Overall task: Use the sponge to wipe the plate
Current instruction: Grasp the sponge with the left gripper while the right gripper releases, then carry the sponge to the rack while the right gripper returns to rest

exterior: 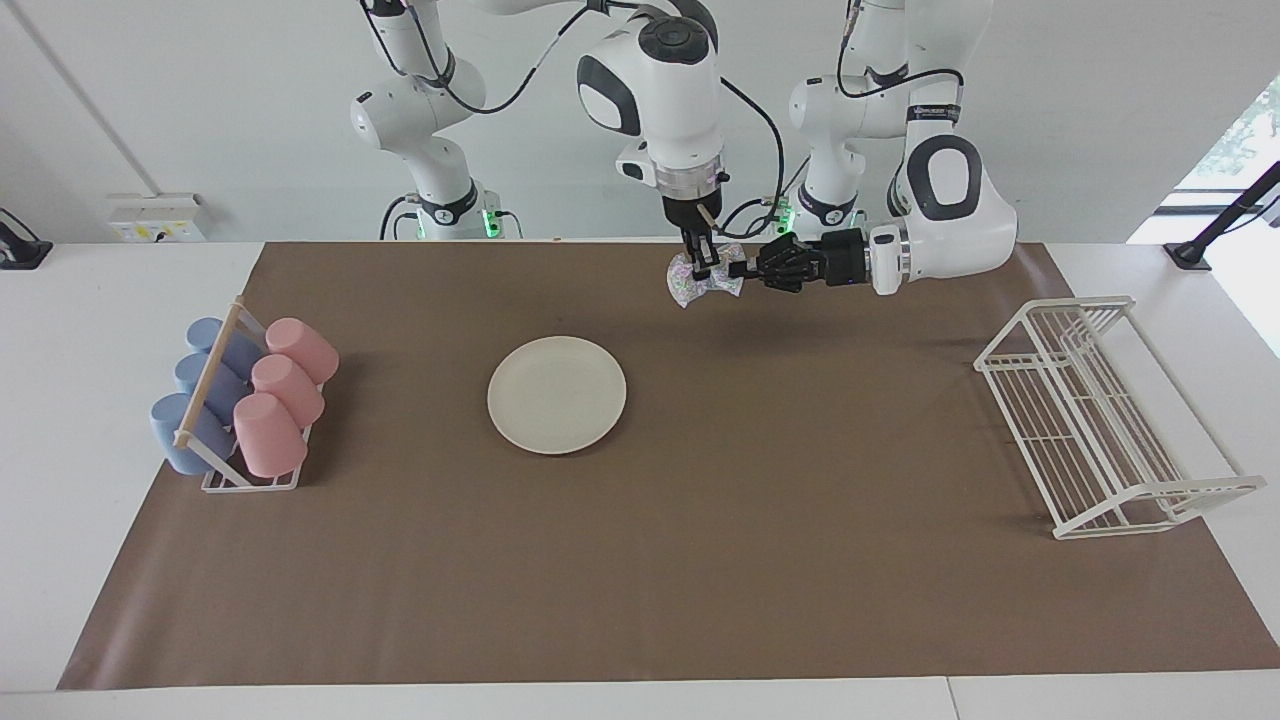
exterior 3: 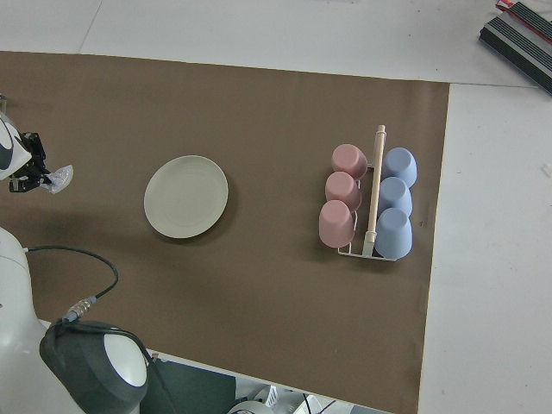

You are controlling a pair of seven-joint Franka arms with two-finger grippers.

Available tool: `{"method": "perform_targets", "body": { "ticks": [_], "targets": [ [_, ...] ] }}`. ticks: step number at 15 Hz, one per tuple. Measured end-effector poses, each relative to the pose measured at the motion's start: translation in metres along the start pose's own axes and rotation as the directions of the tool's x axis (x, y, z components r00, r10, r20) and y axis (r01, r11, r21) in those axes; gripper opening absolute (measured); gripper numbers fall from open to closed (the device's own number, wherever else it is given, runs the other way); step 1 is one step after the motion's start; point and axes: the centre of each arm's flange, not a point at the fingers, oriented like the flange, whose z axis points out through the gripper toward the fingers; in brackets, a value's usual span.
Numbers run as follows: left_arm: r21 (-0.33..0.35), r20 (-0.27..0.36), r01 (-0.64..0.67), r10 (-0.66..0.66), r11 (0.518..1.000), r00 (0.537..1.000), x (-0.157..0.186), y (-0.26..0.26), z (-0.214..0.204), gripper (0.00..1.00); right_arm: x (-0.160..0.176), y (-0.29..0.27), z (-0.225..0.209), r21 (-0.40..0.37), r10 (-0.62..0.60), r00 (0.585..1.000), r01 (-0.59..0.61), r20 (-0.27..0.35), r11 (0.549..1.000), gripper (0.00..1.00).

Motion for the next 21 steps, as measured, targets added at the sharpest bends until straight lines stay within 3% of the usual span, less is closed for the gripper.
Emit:
{"method": "perform_targets", "body": {
  "ticks": [4,6,7,11,13,17,21],
  "targets": [
    [0.0,-0.001,0.001,-0.001,1.0,1.0,0.0,0.0,0.0,0.04,0.008,-0.003,0.0,-0.004,-0.164,0.986,0.164,-0.01,0.986,0.78],
    [0.0,-0.005,0.011,-0.011,1.0,1.0,0.001,-0.001,-0.002,0.04,0.033,-0.011,-0.01,-0.012,-0.308,0.951,0.308,-0.022,0.951,0.97],
    [0.003,-0.014,0.024,-0.024,1.0,1.0,0.001,-0.001,-0.002,0.04,0.051,-0.014,-0.019,-0.014,-0.377,0.926,0.377,-0.026,0.926,1.0],
    [0.063,-0.059,0.061,-0.057,0.996,0.997,0.006,-0.007,-0.008,0.04,0.129,-0.011,-0.062,-0.001,-0.622,0.781,0.623,-0.052,0.783,1.0],
    [0.155,-0.066,0.081,-0.072,0.985,0.995,0.007,-0.011,-0.009,0.04,0.169,-0.002,-0.076,-0.036,-0.698,0.714,0.697,-0.047,0.716,1.0],
    [0.362,-0.105,0.126,-0.094,0.923,0.99,0.011,-0.001,0.004,0.04,0.232,0.02,-0.085,-0.162,-0.788,0.612,0.787,0.07,0.596,1.0],
    [0.554,-0.151,0.167,-0.098,0.816,0.984,0.016,0.02,-0.002,0.04,0.287,0.025,-0.106,-0.136,-0.877,0.471,0.879,0.094,0.457,1.0]
  ]
}}
